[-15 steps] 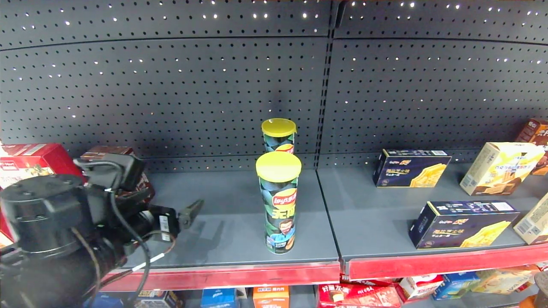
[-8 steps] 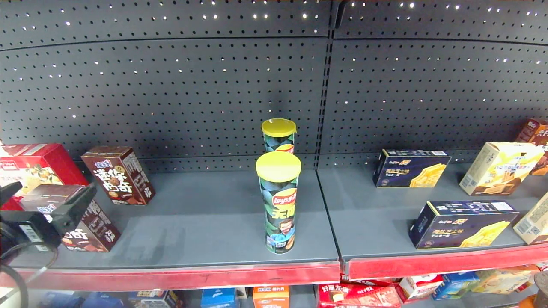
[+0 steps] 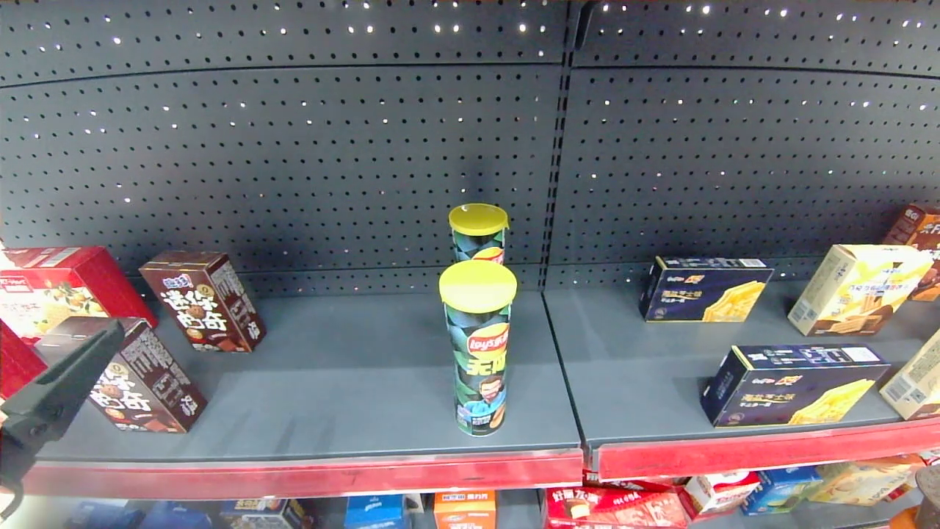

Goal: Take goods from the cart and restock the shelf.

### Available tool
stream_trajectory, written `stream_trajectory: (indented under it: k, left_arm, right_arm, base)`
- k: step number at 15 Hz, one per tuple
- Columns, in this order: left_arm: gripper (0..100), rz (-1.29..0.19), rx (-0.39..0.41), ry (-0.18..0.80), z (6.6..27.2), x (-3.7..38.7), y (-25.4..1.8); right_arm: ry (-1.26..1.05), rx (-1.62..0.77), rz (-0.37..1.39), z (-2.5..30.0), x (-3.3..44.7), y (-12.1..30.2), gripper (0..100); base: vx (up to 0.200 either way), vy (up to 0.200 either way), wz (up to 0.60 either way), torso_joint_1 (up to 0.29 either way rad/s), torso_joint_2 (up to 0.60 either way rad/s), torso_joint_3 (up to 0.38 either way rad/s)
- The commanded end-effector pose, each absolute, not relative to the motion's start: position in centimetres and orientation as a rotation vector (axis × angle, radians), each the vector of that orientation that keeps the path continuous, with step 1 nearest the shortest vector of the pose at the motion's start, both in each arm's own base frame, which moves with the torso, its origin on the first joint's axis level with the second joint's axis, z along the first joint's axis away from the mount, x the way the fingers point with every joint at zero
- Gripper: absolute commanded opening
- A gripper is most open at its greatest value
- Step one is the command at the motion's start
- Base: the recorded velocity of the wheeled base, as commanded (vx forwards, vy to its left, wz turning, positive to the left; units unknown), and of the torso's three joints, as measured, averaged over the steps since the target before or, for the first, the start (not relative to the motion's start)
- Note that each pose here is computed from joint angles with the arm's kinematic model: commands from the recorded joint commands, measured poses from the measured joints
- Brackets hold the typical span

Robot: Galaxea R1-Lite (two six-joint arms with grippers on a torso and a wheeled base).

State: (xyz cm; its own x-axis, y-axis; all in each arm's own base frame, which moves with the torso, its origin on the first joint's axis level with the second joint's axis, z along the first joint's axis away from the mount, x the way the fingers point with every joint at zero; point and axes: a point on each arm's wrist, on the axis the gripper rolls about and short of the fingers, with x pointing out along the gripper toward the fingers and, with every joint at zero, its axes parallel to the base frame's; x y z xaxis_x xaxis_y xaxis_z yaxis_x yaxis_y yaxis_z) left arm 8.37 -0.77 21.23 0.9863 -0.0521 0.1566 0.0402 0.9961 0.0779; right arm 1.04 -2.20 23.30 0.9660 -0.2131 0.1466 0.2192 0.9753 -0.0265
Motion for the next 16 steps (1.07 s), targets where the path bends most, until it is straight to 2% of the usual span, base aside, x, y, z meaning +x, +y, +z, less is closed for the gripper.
stream_trajectory:
  k: [1,9,11,14,16]
  left_arm:
    - [100,-0.049,0.067,-0.242,21.7,5.7,-0.5]
    - [100,0.155,0.1,-0.281,20.7,-0.1,0.5]
    - [100,0.266,0.107,-0.286,20.2,-0.9,0.5]
    - [100,0.211,0.071,-0.193,17.1,-3.0,0.5]
    - [100,0.169,0.067,-0.178,15.6,-4.2,0.7]
  right_arm:
    - [-0.14,-0.05,-0.219,23.3,1.1,-2.1,100]
    - [-0.135,-0.052,-0.236,23.3,1.1,-2.1,100]
    - [-0.136,-0.049,-0.241,23.2,1.1,-2.2,100]
    - [-0.141,-0.04,-0.259,23.2,0.9,-2.4,100]
    - [-0.144,-0.026,-0.27,23.2,0.7,-2.7,100]
  base:
    - [0.0,0.0,0.0,0.0,0.0,0.0]
    - [0.0,0.0,0.0,0.0,0.0,0.0]
    - [0.0,0.0,0.0,0.0,0.0,0.0]
    - [0.0,0.0,0.0,0.0,0.0,0.0]
    - [0.0,0.0,0.0,0.0,0.0,0.0]
